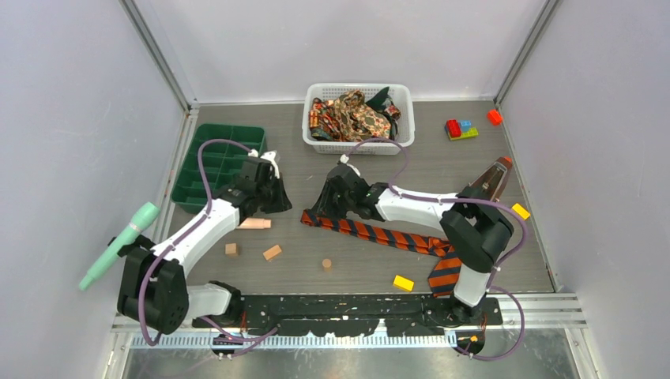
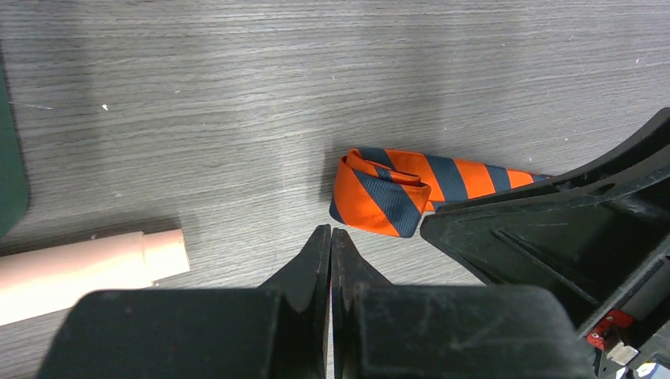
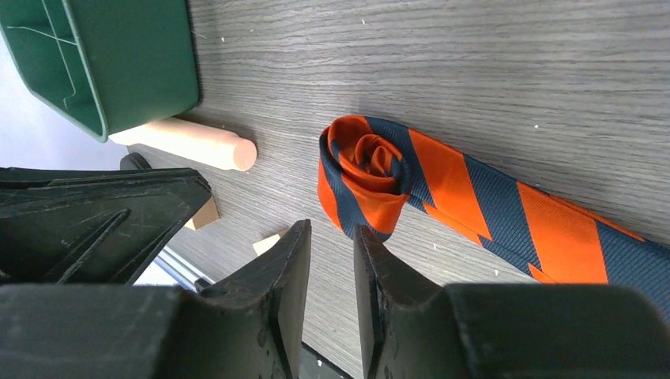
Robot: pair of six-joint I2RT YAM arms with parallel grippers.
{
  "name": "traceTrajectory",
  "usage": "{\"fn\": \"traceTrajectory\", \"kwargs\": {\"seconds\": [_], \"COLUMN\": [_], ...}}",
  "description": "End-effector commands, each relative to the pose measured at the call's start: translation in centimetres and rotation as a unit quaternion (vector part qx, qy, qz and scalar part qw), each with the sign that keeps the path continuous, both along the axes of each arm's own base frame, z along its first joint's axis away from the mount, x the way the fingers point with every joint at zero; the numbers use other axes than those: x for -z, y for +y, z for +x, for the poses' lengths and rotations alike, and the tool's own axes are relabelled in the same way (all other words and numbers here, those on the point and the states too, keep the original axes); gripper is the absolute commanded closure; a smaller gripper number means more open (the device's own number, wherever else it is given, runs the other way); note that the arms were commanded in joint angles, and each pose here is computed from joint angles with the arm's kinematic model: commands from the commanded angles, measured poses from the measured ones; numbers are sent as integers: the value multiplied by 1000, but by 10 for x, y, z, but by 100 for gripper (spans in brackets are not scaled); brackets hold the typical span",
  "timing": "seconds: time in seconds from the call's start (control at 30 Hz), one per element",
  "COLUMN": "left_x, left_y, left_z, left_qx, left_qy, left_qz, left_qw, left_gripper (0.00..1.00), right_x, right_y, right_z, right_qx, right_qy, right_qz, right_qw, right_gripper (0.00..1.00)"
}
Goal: Roll the ties
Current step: Roll the tie at the center of the board.
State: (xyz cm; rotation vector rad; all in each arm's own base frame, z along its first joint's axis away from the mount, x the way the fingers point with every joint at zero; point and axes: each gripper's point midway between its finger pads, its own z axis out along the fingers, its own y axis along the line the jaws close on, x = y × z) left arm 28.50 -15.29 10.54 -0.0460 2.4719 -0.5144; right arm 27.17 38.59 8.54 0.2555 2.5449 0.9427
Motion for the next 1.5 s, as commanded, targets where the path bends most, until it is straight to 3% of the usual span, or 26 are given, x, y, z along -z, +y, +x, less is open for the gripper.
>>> {"fn": "traceTrajectory", "kwargs": {"seconds": [0.0, 0.43, 1.07, 1.17, 1.3, 1.47], "left_x": [-2, 7, 12, 14, 18, 26], "left_y": [-2, -6, -19, -25, -26, -32], "left_z": [7, 9, 6, 1, -7, -14], "left_qx": [-8, -6, 16, 26, 26, 29], "left_qy": [-6, 9, 17, 21, 21, 32], "left_qz": [-8, -14, -43, -61, -77, -99], "left_qw": [1000, 1000, 999, 998, 996, 994], "left_gripper": [100, 100, 99, 87, 62, 51], "right_x": [-14, 5, 29, 32, 36, 41], "right_y": [14, 10, 1, 2, 1, 3], "right_z": [4, 2, -1, -1, -1, -1], "right_qx": [-4, 2, 8, 7, 8, 7], "right_qy": [-6, 14, 38, 39, 41, 43], "right_qz": [24, 4, -38, -41, -44, -42], "right_qw": [1000, 1000, 999, 998, 998, 998], "right_gripper": [70, 79, 83, 83, 83, 83]}}
